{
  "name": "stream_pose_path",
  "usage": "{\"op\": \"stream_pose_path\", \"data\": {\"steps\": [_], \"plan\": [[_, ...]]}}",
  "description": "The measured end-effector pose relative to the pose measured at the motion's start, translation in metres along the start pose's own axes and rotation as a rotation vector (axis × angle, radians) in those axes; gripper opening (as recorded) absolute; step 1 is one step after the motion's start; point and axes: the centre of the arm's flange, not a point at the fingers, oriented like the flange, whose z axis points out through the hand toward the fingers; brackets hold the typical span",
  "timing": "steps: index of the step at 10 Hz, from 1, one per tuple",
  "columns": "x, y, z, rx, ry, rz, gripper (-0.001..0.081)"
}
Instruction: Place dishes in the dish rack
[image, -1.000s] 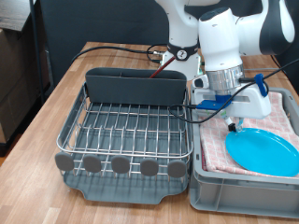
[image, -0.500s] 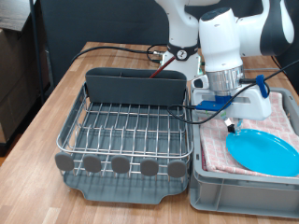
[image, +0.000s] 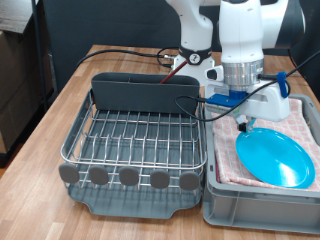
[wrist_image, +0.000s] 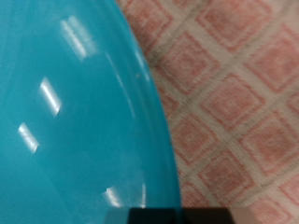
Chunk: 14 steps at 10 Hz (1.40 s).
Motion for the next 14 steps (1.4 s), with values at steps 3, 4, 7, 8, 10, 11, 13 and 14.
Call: {"op": "stream_pose_path", "data": {"steps": [3,4,7,8,10,11,13,14], "plan": [[0.003,-0.002,-0.026,-0.047,0.063,-0.003,0.0015],[0.003,-0.002,-0.036,-0.061,0.077,-0.002,0.0015],[0.007,0.000,-0.062,-0.066,0.079,0.003,0.0015],[0.007,0.000,-0.060,-0.068,0.079,0.003,0.0015],[0.009,0.000,-0.061,-0.066,0.101,0.008,0.0015],[0.013,0.000,-0.063,-0.072,0.121,0.010,0.0015],[0.023,0.002,-0.075,-0.104,0.161,0.009,0.0015],[0.030,0.005,-0.082,-0.135,0.192,-0.002,0.0015]]}}
